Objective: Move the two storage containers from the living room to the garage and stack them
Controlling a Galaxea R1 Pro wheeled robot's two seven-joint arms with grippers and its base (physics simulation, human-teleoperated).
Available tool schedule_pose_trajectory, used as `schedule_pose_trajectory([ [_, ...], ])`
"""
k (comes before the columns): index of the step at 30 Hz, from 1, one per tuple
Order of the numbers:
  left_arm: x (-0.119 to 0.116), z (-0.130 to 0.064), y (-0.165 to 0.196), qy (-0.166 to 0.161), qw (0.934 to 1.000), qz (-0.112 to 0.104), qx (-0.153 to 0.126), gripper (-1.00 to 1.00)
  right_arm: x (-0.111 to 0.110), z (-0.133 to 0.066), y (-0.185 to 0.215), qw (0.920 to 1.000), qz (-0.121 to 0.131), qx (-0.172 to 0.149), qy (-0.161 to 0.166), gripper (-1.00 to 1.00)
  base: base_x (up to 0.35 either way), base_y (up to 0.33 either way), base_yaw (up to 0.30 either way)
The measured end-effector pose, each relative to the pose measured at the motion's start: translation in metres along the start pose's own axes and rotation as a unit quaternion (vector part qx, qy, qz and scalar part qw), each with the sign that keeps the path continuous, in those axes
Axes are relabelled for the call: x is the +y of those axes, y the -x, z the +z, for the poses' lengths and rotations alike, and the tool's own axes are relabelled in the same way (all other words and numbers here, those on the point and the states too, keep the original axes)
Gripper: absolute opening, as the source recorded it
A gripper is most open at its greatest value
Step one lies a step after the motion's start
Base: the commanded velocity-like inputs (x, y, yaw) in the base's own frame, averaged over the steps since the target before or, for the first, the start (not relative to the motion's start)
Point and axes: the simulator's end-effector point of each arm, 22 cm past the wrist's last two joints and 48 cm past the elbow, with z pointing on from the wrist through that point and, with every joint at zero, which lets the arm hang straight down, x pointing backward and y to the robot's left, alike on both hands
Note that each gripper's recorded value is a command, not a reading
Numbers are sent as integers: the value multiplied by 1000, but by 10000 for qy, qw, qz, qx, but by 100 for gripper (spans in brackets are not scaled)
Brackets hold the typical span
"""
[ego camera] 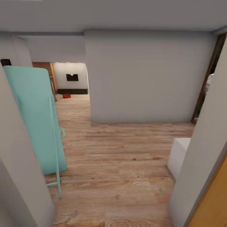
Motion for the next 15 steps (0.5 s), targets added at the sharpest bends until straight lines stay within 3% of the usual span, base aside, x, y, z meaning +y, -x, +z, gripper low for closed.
schedule_pose_trajectory([
  [15,0,0,-1,1,10000,3,-4,100,0,0,0,10000,-15,0,1,100,325,0,0],
])
